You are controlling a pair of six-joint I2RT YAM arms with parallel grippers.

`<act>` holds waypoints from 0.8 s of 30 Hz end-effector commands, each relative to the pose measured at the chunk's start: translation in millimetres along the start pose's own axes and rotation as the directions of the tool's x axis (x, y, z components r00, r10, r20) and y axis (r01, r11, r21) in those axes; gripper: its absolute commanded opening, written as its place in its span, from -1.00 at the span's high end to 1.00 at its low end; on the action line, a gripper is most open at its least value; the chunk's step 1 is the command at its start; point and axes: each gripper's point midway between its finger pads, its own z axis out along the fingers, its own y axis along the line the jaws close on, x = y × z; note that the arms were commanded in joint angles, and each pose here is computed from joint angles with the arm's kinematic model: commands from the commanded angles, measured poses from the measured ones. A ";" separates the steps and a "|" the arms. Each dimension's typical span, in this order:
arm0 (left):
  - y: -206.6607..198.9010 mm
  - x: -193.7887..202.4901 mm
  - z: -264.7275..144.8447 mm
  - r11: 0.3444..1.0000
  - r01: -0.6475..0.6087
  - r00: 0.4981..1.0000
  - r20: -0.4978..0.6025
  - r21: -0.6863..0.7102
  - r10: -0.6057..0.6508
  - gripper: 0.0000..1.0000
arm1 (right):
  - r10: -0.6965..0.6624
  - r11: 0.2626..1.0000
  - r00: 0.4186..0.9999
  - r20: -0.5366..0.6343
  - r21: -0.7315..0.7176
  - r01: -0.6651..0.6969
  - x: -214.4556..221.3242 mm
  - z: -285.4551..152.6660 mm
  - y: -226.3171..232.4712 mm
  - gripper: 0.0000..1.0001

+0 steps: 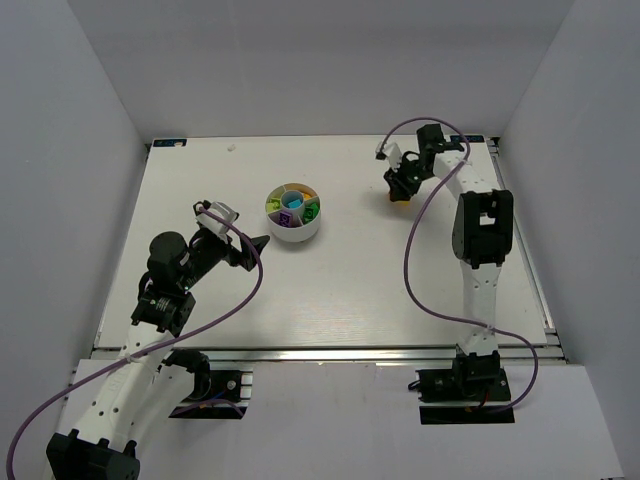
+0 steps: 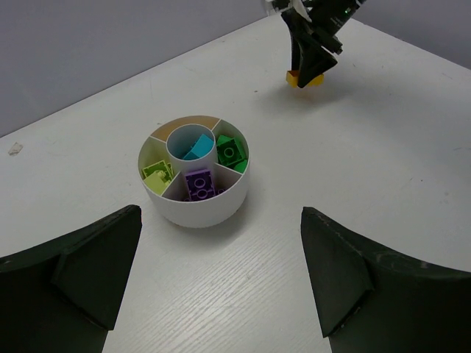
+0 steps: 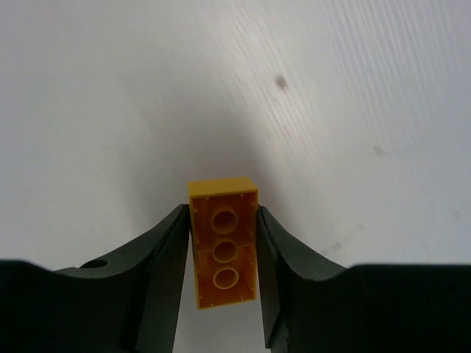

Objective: Sort the legos into containers by color

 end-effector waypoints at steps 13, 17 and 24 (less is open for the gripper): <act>-1.5 -0.3 -3.9 1.000 -0.025 1.000 0.020 -0.003 0.025 -0.96 | 0.363 0.912 0.714 0.599 -0.384 -0.142 -284.3 -59.9 117.4 0.97; 1.3 1.4 -4.0 0.999 -0.028 0.999 0.015 -0.018 0.028 -0.96 | 0.439 0.887 0.647 0.624 -0.416 -0.200 -303.3 -43.5 111.0 0.96; 1.1 2.6 -3.2 0.999 -0.029 1.000 0.011 -0.015 0.029 -0.96 | 0.499 0.861 0.617 0.609 -0.428 -0.274 -309.2 -15.7 109.9 0.94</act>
